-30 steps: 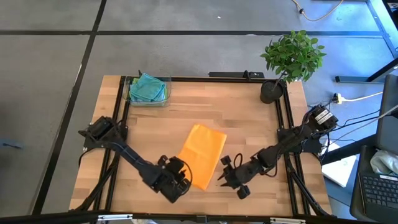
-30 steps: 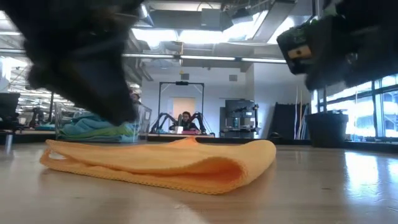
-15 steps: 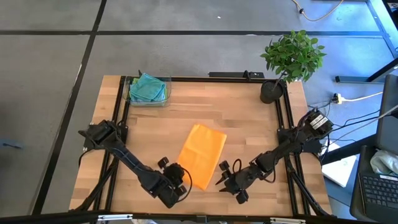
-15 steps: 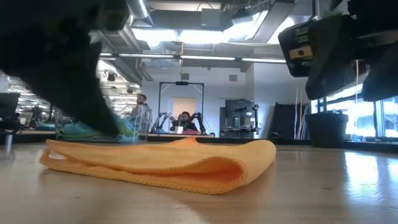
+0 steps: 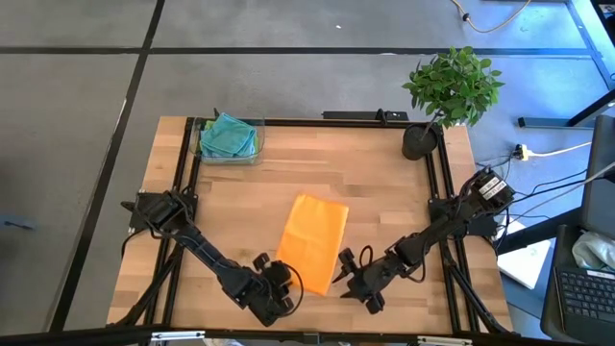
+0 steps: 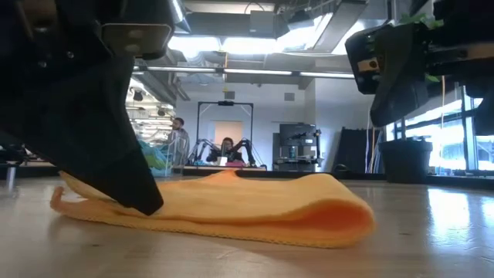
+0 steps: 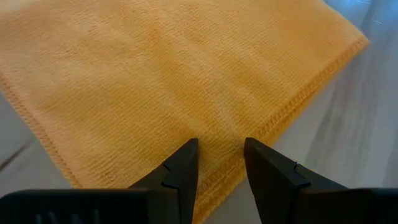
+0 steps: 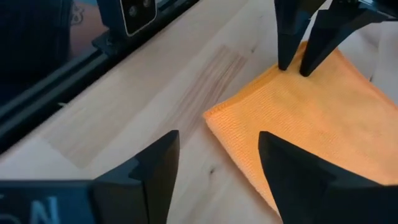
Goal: Fold microfiber towels
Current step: Fold the orange microfiber cloth
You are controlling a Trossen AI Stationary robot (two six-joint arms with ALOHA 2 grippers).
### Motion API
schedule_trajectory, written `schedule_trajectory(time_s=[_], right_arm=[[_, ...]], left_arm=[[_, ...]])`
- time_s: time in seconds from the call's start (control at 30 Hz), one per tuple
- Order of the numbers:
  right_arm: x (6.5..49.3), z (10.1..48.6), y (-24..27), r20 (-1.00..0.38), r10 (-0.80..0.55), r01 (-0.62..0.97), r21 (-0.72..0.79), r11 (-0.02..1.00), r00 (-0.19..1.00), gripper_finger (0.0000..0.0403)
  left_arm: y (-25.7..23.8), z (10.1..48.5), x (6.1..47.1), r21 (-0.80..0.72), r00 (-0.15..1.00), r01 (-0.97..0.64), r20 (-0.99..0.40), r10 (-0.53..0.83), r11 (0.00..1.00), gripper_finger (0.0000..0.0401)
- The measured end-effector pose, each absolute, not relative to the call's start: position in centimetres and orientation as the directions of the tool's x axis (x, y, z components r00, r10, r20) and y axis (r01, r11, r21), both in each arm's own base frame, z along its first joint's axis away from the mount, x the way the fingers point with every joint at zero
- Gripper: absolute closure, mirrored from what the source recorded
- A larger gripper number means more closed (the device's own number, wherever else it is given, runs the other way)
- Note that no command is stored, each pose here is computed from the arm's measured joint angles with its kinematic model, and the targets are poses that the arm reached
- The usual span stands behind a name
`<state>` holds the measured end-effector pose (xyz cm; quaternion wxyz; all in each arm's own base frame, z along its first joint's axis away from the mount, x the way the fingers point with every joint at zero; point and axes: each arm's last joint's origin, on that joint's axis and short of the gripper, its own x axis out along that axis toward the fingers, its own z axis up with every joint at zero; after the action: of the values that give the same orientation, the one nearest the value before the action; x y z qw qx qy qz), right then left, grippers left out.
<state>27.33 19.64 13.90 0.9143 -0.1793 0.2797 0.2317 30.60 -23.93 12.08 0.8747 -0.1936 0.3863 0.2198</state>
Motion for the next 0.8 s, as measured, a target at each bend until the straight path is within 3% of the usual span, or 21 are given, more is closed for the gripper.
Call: schedule_trajectory(time_s=[0.37, 0.8], right_arm=[[27.9, 10.3, 20.0, -0.618, 0.301, -0.590, -0.337, 0.733, 0.727, 0.0198], [28.5, 9.5, 20.3, -0.559, 0.285, -0.549, -0.389, 0.740, 0.779, 0.0231]], left_arm=[[-23.9, 12.1, 30.9, -0.182, 0.609, -0.517, -0.764, 0.211, 0.837, 0.0277], [-24.0, 12.3, 31.2, -0.198, 0.629, -0.501, -0.752, 0.197, 0.843, 0.0277]])
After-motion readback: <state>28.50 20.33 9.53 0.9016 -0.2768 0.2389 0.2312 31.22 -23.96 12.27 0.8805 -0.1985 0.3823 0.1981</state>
